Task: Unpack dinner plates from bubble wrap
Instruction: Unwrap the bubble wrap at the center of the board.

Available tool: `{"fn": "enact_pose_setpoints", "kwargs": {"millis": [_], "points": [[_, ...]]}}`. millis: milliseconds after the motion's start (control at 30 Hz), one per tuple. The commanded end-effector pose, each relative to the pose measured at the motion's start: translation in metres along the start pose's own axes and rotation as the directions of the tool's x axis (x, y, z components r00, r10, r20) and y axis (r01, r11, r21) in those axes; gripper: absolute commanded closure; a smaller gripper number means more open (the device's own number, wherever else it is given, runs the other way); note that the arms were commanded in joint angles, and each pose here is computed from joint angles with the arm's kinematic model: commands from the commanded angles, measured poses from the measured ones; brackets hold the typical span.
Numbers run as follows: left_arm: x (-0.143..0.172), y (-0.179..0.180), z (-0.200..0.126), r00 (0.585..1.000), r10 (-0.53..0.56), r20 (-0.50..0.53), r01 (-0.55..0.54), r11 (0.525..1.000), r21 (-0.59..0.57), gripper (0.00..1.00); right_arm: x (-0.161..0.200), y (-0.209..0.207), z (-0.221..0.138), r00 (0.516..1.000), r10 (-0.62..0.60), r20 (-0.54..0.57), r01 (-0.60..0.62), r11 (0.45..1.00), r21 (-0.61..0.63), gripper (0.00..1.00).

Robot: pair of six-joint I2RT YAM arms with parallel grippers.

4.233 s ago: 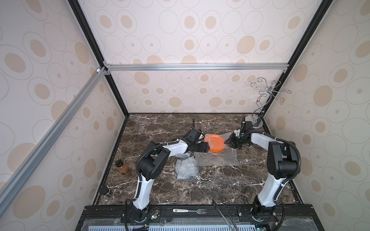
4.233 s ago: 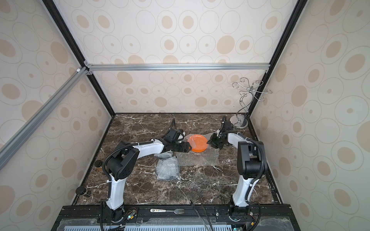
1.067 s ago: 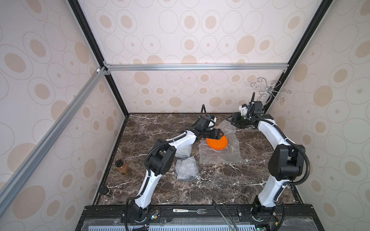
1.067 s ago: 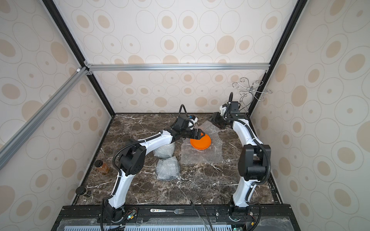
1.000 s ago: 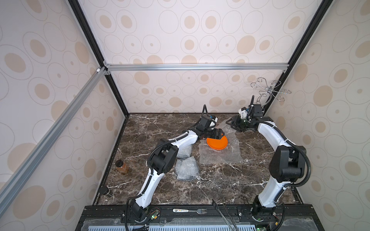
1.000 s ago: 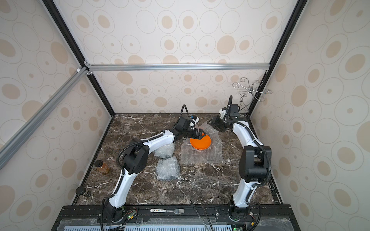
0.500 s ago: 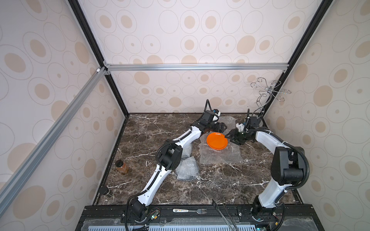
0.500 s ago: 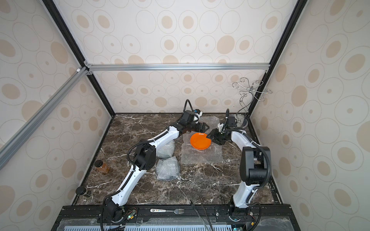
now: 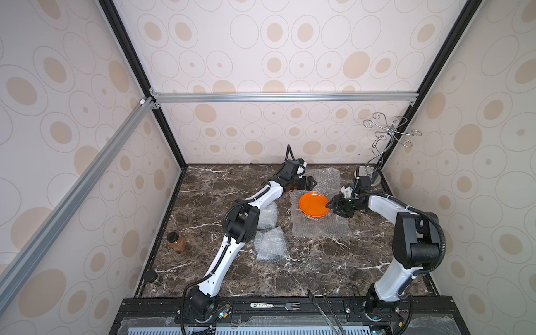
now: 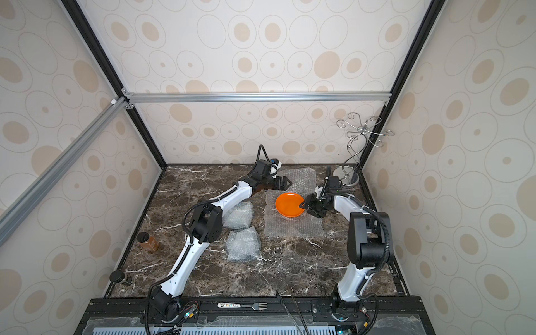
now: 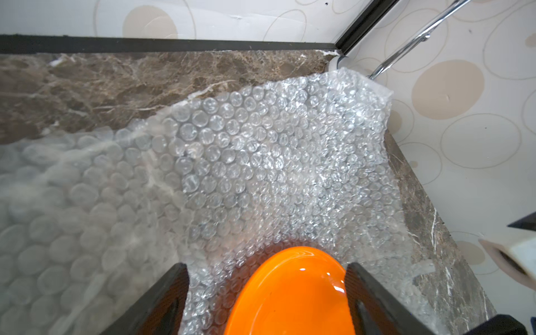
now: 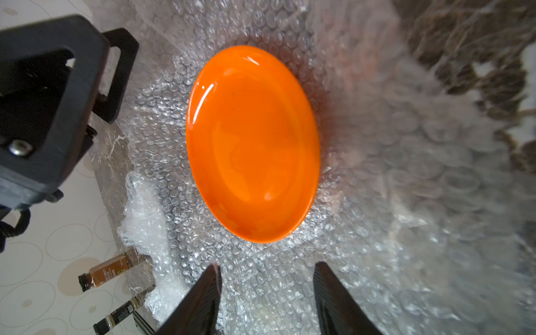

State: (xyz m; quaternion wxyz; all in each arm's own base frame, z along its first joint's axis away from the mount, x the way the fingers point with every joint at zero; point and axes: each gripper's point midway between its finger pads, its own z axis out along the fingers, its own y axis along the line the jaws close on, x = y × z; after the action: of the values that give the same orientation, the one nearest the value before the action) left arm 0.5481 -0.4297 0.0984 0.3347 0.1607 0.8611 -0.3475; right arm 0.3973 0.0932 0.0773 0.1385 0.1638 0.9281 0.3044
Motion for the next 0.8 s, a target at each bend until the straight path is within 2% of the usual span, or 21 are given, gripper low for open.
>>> {"fn": "enact_pose_setpoints", "kwargs": {"millis": [0,500,767], "points": [[0.002,0.009,0.004,1.000,0.006,0.004,-0.006,1.000,-0.002,0.14,0.008,-0.007,0.003,1.000,-0.008,-0.007,0.008,1.000,0.019,0.46],[0.029,0.029,0.009,0.998,-0.044,-0.041,0.044,0.999,-0.006,0.13,0.032,-0.029,0.009,0.999,0.021,-0.042,-0.019,0.999,0.041,0.46],[0.027,0.035,-0.005,0.996,-0.087,-0.009,0.087,0.996,0.000,0.13,0.036,-0.033,0.008,0.998,0.026,-0.050,-0.024,0.999,0.042,0.46]]}}
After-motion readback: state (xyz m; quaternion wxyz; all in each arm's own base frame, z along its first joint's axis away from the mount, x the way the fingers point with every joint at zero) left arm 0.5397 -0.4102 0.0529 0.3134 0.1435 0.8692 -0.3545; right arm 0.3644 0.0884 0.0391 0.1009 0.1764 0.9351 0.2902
